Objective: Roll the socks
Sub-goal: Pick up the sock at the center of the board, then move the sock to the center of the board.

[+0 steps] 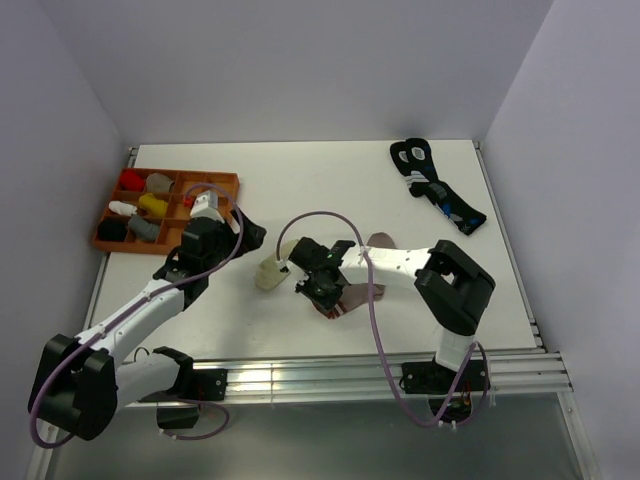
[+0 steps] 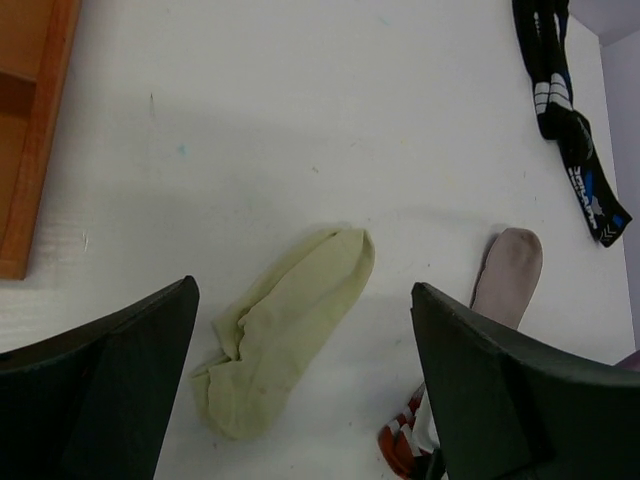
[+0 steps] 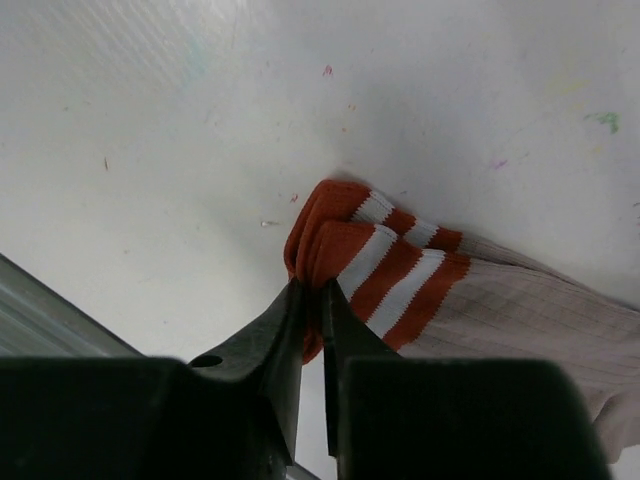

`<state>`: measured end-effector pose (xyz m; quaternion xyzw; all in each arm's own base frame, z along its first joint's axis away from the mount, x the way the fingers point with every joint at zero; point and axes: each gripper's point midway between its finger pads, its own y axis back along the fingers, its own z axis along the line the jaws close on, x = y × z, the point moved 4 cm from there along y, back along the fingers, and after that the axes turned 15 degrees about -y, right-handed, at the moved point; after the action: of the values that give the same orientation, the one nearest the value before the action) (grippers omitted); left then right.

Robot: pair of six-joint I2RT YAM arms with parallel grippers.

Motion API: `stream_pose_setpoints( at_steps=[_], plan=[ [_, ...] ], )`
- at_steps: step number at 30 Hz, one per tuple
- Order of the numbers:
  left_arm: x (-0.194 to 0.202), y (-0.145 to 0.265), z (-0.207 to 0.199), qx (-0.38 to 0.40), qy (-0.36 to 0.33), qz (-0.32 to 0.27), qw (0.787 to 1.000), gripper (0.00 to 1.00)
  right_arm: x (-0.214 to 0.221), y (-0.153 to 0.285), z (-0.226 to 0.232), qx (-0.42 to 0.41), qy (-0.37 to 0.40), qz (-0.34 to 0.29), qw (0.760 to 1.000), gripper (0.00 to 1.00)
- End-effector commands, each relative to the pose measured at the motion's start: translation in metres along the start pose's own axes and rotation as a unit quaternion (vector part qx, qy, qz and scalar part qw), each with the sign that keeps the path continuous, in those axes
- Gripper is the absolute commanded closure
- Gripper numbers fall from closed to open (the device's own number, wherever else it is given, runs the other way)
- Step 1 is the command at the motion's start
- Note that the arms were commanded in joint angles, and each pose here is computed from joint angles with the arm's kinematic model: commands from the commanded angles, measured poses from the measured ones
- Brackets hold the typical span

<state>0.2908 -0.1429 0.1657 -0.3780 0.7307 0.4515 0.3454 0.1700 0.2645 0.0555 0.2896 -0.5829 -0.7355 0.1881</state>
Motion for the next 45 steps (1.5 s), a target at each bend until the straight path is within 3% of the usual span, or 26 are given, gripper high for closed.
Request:
stream_pose_setpoints(
  at_steps=[1, 9, 15, 21, 30, 37, 45],
  plan=[
    [-0.003, 0.002, -0.011, 0.041, 0.021, -0.020, 0.999, 0.07, -0.024, -0.002, -0.008, 0.016, 0.005, -0.055, 0.998, 0.87],
    [0.027, -0.015, -0.017, 0.081, 0.051, 0.035, 0.995, 0.33, -0.052, 0.014, -0.026, 0.032, -0.008, -0.128, 0.991, 0.98],
    [0.036, -0.022, -0.033, 0.131, 0.084, 0.068, 0.986, 0.44, -0.060, 0.023, -0.028, 0.021, -0.024, -0.160, 0.987, 1.00],
    [0.058, -0.039, -0.032, 0.135, 0.115, 0.103, 0.979, 0.47, -0.075, 0.032, -0.025, 0.012, -0.014, -0.191, 0.981, 1.00],
    [0.085, -0.066, -0.022, 0.105, 0.151, 0.134, 0.974, 0.52, -0.072, 0.020, -0.021, -0.011, 0.018, -0.181, 0.983, 1.00],
    [0.076, -0.092, -0.007, 0.058, 0.145, 0.122, 0.980, 0.53, -0.064, 0.025, -0.006, -0.070, 0.074, -0.177, 0.979, 1.00],
    [0.054, -0.115, 0.004, 0.032, 0.124, 0.107, 0.986, 0.52, -0.031, 0.024, 0.010, -0.138, 0.146, -0.133, 0.970, 1.00]
  ],
)
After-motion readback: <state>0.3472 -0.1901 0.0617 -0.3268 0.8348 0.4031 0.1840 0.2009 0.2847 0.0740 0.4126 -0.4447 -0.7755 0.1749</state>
